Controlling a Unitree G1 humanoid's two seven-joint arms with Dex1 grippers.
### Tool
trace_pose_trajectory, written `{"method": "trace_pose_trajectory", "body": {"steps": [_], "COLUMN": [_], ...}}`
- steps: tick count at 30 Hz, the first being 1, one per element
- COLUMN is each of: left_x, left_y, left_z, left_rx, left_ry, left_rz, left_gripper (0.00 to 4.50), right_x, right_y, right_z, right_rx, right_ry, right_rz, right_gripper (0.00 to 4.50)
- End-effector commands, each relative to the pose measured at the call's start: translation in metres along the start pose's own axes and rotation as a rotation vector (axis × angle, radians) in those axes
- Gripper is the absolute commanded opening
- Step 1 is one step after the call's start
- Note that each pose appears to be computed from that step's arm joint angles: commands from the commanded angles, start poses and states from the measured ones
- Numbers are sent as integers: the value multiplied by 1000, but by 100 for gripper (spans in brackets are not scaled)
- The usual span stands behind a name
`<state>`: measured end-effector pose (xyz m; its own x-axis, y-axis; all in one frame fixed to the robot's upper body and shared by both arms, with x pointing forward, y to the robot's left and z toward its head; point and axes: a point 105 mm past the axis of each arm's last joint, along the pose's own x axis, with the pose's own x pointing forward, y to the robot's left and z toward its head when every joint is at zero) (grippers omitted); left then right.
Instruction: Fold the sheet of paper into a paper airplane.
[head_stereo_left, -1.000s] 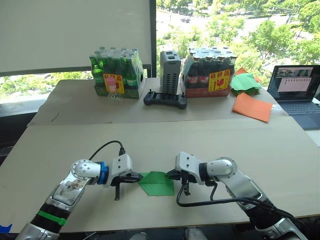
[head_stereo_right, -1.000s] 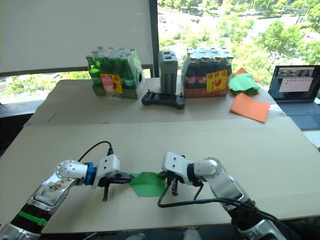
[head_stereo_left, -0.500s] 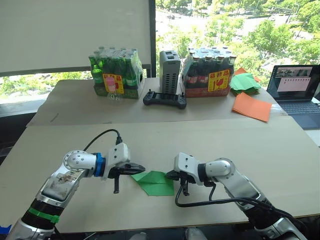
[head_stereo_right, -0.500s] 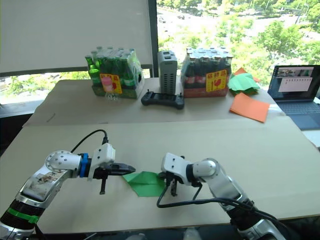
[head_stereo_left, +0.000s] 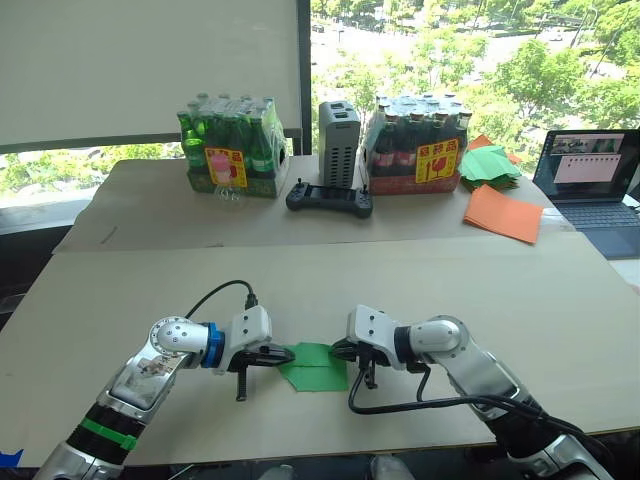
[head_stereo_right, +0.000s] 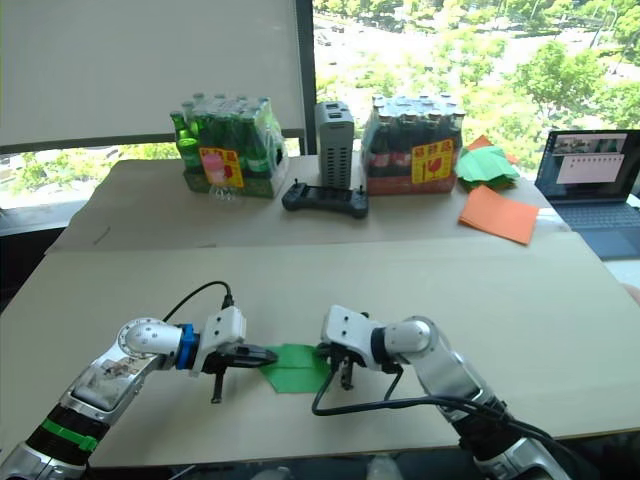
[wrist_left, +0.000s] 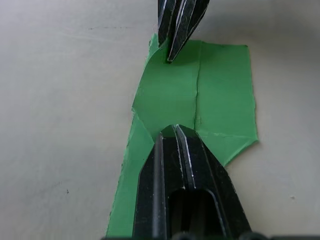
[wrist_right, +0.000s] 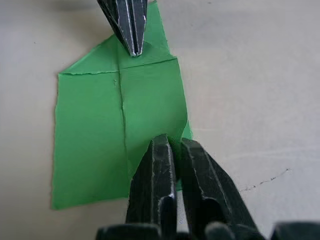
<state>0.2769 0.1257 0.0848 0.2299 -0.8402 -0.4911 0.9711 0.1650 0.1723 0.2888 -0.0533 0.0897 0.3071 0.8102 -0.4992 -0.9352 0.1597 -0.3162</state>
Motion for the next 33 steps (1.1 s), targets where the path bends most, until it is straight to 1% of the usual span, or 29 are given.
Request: {"method": "trace_pose_trajectory", "body": {"steps": [1,3,7,9,10,11,12,14,16,17,24,28,33], "left_x": [1,3,4,3,4,4,4,5,5,6,8,8,7], "left_y": [-1,-3,-4,-4,-4,-3,-3,-3,-3,-2,-2,-2,-2], "left_z": [-3,-4,-6,-6,-5,-5,-4,-4,-3,-2,-1,0,0], "left_rx": [13,13,15,15,15,15,15,18,21,22,31,33,32], "left_ry": [2,5,12,10,8,7,5,5,3,3,1,0,-1], "left_rz": [1,-2,-5,-3,-3,-3,-2,-3,-3,-4,1,4,9], "left_gripper": [0,0,0,0,0,0,0,0,0,0,0,0,0], "right_x": [-7,-14,-28,-29,-25,-22,-18,-10,1,4,20,22,21], "right_y": [-4,-8,-10,-3,3,7,10,19,23,24,26,20,25], "right_z": [23,33,60,70,70,70,69,64,54,51,27,18,3], "right_rx": [-12,-12,-77,-156,-189,-207,-203,-196,-187,-185,-156,-132,-116], "right_ry": [-73,-115,-218,-247,-243,-238,-235,-220,-180,-166,-84,-50,9], "right_rz": [-39,-72,-129,-127,-117,-110,-98,-62,-35,-29,9,-7,23], "right_gripper": [190,255,255,255,255,203,178,99,31,5,2,2,2]}}
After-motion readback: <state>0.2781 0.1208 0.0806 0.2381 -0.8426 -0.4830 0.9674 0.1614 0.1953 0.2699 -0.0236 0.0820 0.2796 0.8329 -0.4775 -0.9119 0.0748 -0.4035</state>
